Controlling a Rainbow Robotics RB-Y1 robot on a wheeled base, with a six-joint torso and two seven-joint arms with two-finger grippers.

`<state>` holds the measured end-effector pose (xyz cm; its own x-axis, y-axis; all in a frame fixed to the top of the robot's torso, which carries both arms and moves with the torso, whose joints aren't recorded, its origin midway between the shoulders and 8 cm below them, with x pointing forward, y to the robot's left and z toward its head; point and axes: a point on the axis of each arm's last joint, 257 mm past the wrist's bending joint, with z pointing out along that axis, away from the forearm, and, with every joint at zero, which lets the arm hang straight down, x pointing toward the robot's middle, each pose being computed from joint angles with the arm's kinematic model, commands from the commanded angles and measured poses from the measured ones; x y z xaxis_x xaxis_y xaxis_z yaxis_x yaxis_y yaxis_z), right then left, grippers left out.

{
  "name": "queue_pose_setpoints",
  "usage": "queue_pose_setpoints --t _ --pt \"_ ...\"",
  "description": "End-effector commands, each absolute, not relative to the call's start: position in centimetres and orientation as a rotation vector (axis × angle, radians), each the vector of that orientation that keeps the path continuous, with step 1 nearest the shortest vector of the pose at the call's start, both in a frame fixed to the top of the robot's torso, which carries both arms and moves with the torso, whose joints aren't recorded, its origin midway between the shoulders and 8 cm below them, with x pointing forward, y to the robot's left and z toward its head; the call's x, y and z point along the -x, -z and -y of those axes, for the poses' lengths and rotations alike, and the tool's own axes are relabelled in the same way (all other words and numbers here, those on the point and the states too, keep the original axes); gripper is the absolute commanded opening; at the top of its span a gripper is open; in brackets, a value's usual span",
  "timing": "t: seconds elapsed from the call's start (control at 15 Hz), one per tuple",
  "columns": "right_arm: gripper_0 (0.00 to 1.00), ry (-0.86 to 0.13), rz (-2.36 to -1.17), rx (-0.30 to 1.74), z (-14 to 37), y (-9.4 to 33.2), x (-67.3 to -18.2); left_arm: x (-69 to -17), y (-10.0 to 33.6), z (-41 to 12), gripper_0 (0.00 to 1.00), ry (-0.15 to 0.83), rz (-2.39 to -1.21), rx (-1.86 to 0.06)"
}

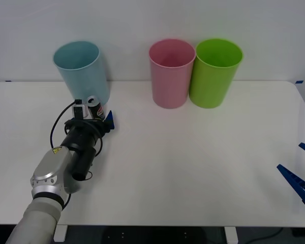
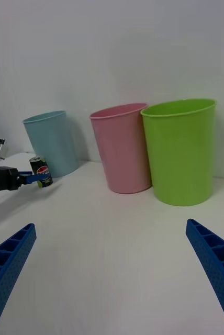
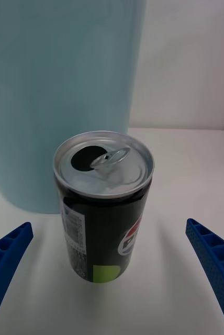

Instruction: Grasp the object on the table and drop it into the matching bin: aluminum can to the light blue bin, PET bottle to the pink bin.

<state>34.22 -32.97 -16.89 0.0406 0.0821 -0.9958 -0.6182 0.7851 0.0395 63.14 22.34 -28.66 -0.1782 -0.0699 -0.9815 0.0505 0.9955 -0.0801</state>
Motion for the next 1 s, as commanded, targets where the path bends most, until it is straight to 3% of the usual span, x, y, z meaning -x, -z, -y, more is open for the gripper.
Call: queue_pose_setpoints --t 0.07,1.0 --pt "1.00 -0.567 -1.441 0.465 33.0 16.9 -34.2 -63.9 28.1 -22.1 1.00 0.093 -1.744 0.034" --pt "1.00 -0.567 -1.441 0.465 33.0 16.9 -34.2 -65.2 27.4 -22.5 1.00 -0.002 -1.752 0.037"
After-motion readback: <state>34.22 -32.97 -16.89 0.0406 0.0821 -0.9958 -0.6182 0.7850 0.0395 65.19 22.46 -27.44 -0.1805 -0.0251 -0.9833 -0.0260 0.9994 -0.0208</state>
